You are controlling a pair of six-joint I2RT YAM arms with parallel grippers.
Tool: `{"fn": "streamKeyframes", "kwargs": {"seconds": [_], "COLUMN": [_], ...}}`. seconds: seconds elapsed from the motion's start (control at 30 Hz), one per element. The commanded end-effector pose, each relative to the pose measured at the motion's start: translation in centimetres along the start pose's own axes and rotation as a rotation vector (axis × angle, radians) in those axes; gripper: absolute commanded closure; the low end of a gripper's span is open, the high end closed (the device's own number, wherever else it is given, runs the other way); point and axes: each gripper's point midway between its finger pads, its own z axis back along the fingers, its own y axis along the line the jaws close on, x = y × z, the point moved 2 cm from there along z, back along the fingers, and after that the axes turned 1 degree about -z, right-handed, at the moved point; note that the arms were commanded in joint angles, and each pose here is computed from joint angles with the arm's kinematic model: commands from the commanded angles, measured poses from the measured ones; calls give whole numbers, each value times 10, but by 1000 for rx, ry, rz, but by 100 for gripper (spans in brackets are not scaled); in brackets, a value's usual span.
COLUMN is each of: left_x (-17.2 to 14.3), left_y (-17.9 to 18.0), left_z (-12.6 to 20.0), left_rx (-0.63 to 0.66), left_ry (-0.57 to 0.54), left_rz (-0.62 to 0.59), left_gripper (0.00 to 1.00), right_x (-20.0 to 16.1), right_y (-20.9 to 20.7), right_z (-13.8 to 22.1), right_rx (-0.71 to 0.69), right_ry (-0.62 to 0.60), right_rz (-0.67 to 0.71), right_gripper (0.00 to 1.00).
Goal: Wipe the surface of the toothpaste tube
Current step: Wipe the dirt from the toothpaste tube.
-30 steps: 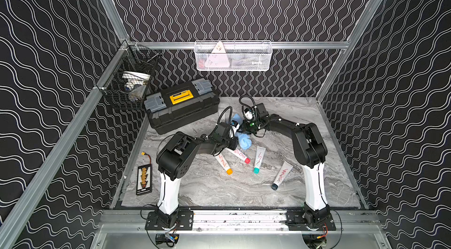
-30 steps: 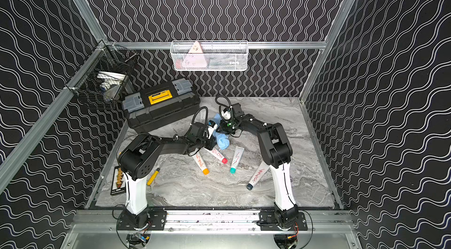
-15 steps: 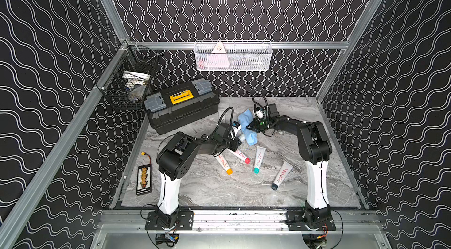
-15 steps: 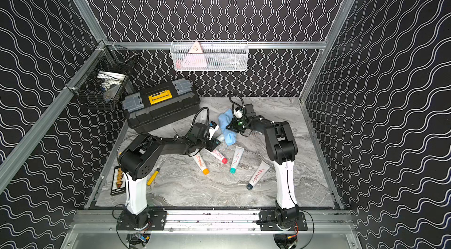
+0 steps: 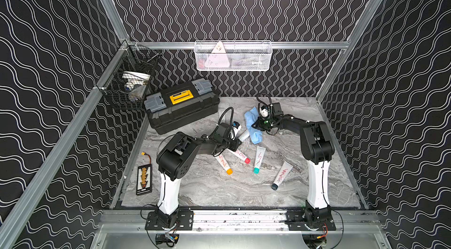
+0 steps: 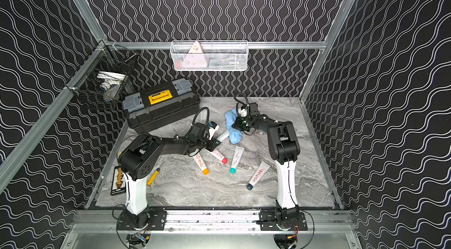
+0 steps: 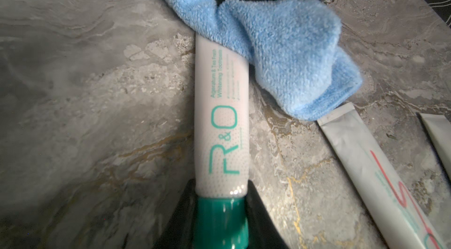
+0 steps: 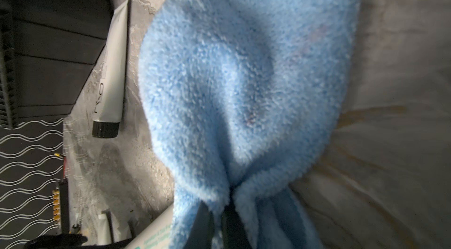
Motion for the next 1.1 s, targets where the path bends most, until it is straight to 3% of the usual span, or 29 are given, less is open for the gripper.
{"fn": "streamKeyframes", "kwargs": {"seconds": [0.0, 0.6, 1.07], "left_x": [-6, -5, -4], "left_y": [3, 4, 4], "left_z": [0, 0, -1], "left_rx": [16, 17, 12], "left_ry": [21, 14, 9], "left_rz": [15, 26, 31], "left_gripper": [85, 85, 85], "right_x": [-25, -93, -89], "right_y": [5, 102, 89], "right_z": [-2, -14, -16], "right_rx": [-23, 165, 139], "right_ry": [84, 209, 191], "right_rz": [-15, 57, 55], "right_gripper": [100, 100, 100]}}
